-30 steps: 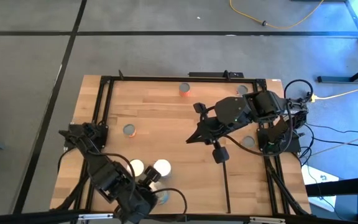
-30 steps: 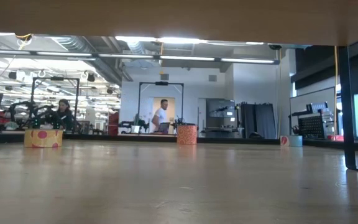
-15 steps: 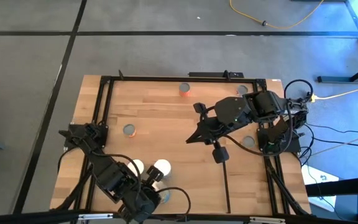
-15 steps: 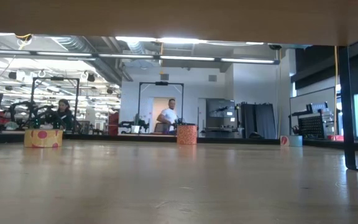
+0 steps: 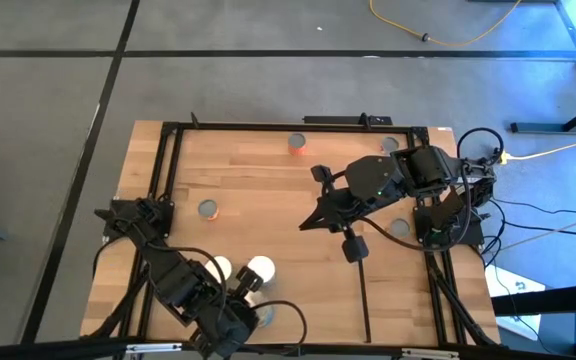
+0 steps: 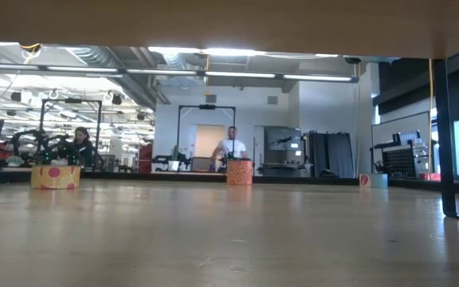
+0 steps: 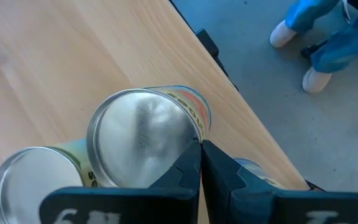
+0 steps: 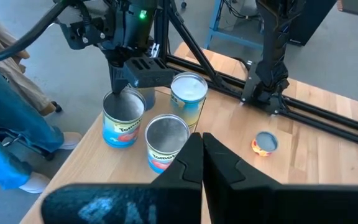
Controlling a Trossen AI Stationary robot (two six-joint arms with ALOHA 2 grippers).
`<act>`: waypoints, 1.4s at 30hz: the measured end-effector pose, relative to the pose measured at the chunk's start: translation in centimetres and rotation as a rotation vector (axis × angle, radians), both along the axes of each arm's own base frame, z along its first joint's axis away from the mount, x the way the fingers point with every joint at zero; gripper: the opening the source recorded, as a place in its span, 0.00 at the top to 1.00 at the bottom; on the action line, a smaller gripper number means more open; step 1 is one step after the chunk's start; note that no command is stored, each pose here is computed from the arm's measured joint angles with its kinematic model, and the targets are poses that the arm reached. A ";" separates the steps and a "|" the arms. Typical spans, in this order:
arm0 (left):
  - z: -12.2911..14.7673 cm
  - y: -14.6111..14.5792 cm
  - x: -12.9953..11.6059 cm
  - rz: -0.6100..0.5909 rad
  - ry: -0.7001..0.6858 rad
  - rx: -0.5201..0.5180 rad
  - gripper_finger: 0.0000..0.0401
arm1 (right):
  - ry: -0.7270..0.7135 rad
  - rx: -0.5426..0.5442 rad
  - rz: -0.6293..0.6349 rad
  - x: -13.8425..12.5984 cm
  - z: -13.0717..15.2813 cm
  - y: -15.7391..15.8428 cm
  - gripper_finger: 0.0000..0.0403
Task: Pick and place cans onto a shelf
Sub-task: Put the canned tomatoes on the shelf
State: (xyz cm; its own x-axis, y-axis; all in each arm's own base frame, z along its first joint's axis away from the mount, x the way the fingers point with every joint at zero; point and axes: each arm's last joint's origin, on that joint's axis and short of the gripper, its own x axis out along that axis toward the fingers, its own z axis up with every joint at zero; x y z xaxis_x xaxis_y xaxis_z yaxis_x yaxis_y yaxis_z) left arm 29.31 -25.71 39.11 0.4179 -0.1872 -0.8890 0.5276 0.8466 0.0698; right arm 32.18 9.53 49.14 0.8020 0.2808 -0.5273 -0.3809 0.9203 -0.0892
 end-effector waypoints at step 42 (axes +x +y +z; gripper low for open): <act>-1.4 -0.4 1.1 -0.025 0.049 -0.004 0.94 | -0.002 -0.006 0.004 0.0 0.0 0.0 1.00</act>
State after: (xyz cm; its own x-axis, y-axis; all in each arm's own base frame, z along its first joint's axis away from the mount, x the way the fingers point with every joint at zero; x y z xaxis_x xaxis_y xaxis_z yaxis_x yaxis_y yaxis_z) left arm 30.42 -26.09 37.73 0.3693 -0.2010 -0.9073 0.5515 0.8332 0.0398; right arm 32.18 9.53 49.14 0.8021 0.2808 -0.5270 -0.3841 0.9184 -0.0953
